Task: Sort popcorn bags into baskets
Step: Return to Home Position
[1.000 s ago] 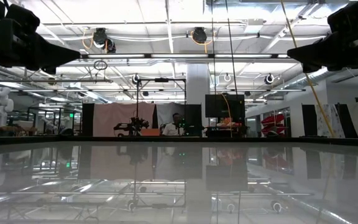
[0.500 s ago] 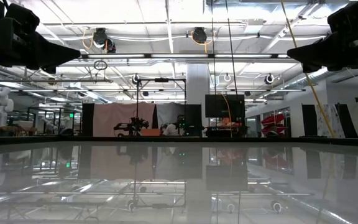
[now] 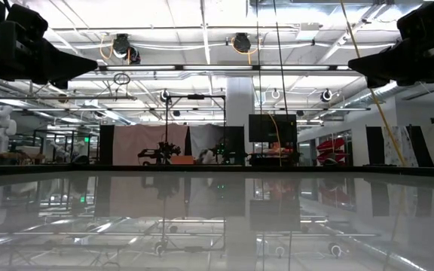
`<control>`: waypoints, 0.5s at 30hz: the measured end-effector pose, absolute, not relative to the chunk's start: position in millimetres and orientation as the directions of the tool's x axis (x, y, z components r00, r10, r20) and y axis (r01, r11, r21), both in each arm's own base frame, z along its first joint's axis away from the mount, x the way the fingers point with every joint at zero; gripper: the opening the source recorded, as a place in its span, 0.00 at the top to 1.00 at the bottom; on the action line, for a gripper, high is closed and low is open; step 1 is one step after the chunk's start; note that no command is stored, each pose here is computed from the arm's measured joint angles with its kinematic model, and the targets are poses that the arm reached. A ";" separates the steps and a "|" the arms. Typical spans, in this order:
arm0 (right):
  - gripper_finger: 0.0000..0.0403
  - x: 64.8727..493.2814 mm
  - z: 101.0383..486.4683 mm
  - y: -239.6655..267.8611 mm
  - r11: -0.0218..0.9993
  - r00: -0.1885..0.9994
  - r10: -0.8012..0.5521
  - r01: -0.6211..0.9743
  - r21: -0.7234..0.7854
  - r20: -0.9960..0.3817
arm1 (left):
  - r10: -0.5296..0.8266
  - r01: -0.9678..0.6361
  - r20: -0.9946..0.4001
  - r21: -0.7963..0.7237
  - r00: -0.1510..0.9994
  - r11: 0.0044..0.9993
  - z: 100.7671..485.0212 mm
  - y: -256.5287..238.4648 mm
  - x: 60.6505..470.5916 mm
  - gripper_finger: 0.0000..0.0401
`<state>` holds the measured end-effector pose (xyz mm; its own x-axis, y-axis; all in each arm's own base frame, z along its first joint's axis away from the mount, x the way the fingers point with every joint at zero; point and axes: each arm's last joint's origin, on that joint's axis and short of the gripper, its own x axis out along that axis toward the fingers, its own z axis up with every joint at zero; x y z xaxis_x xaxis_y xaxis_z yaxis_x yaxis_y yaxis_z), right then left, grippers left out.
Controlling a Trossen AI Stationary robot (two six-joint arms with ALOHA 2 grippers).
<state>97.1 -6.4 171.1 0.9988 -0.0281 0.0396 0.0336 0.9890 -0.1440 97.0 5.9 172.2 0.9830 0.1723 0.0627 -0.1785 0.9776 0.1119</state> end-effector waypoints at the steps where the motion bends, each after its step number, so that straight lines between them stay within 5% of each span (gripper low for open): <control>1: 1.00 97.1 171.1 -6.4 0.989 0.999 -0.028 0.033 -0.144 0.040 | 0.172 -0.178 0.063 0.112 0.983 0.978 172.2 5.9 97.0 0.98; 15: 1.00 97.1 171.2 -6.4 0.989 0.999 -0.028 0.034 -0.144 0.040 | 0.172 -0.178 0.063 0.112 0.983 0.978 172.2 5.8 97.0 0.98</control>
<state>97.1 -6.4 171.2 0.9988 -0.0282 0.0400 0.0337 0.9890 -0.1440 97.0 5.8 172.2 0.9831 0.1715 0.0634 -0.1778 0.9777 0.1117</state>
